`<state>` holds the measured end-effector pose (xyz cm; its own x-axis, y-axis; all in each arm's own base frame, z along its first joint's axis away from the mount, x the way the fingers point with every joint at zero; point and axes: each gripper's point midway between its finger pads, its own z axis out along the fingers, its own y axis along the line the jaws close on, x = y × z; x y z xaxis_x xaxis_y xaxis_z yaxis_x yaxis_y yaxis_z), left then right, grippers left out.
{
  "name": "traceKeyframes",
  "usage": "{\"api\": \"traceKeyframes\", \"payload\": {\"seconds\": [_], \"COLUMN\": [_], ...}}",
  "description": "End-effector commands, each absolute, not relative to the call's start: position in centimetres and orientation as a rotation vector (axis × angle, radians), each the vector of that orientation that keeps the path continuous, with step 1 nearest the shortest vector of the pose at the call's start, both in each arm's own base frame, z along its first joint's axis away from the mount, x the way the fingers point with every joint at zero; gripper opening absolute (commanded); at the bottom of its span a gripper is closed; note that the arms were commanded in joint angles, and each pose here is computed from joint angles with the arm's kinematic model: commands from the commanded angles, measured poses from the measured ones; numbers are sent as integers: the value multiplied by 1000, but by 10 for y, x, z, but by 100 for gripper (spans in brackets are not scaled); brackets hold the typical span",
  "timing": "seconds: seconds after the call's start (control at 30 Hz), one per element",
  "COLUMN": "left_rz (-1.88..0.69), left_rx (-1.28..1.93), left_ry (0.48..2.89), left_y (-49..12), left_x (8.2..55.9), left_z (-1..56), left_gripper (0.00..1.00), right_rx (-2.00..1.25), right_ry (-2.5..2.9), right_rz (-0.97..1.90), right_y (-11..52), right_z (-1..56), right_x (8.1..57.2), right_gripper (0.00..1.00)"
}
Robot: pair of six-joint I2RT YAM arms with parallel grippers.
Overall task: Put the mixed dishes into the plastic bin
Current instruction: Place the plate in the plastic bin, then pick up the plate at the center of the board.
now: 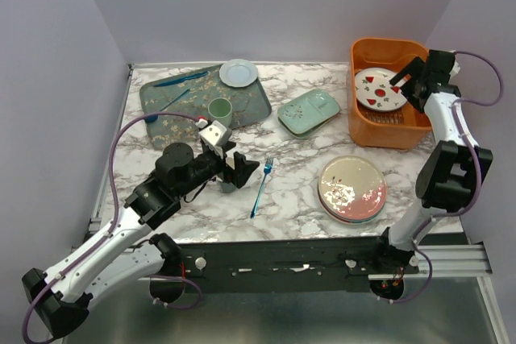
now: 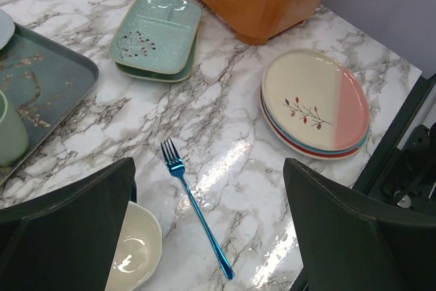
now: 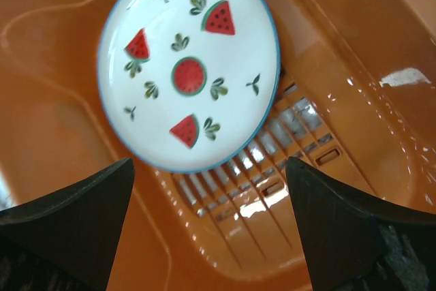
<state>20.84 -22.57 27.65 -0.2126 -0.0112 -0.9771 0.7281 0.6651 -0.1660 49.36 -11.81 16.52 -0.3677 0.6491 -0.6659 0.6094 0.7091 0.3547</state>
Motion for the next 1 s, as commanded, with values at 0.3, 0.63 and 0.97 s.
{"api": "traceKeyframes", "payload": {"seconds": [0.3,0.63,0.97], "left_rz": [-1036,-1105,-960], "left_rx": [446,327,419], "left_ry": [1697,1835,2001], "left_y": [-253,-280,-341], "left_x": [198,211,218], "left_z": [281,268,226], "left_gripper": [99,98,98], "right_rx": [234,-342,-535], "right_ry": [1986,1757,1659], "right_rz": [529,757,807], "right_y": [-10,65,89], "right_z": [253,301,295], "right_x": [425,334,285], "right_gripper": [100,100,100]}}
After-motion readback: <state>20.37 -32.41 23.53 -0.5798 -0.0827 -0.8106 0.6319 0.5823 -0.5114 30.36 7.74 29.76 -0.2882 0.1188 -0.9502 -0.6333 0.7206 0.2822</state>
